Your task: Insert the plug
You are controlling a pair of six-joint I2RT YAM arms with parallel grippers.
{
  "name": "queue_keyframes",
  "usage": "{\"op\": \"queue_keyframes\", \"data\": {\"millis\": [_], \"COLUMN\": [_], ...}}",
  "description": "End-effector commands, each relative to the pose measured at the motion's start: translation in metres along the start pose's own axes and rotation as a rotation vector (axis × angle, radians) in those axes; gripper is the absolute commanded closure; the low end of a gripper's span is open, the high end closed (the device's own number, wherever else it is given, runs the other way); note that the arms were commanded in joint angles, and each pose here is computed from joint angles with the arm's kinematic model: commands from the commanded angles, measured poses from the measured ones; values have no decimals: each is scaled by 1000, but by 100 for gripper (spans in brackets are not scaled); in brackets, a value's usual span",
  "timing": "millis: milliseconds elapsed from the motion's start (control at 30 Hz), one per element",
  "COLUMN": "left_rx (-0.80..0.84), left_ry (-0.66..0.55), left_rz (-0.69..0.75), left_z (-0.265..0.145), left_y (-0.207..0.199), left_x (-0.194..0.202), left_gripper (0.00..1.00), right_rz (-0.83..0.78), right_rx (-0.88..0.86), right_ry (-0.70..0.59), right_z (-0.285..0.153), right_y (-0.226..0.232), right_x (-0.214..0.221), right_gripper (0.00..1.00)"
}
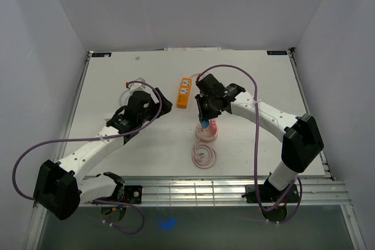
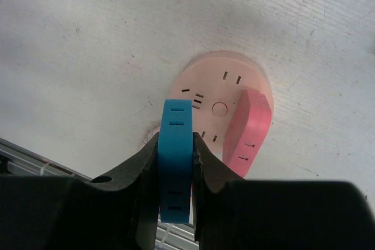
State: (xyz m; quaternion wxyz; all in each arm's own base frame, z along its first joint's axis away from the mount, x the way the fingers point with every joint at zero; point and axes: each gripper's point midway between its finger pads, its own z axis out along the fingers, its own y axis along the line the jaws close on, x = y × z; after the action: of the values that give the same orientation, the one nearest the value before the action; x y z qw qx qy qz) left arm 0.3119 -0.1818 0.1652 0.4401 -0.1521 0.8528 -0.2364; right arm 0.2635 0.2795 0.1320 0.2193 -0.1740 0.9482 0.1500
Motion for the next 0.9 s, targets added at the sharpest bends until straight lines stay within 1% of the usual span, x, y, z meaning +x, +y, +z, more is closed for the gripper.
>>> {"op": "queue_keyframes", "data": {"millis": [0,233,333,567,867], "left_rx": [-8,-41,-44,-37,-11], "left_ry": [-29,-22,-28,-27,-54], "left_rz": [-32,-46,-53,-67,-57], "left_z": [-4,-3,-3,-4,-9], "left_y": [1,7,8,7,6], "left_x": [-6,-4,-4,-3,-7], "left_gripper": [2,2,2,2,2], "right_rz": [36,88,108,117,119], "right_rx": [95,158,157,182,194], "right_ry": [17,45,61,70,92], "right_z": [6,20,24,34,46], "right_y": [-7,-15,-13,-16,-16], "right_x": [10,22,25,29,29], "right_gripper": [92,92,92,92,92]}}
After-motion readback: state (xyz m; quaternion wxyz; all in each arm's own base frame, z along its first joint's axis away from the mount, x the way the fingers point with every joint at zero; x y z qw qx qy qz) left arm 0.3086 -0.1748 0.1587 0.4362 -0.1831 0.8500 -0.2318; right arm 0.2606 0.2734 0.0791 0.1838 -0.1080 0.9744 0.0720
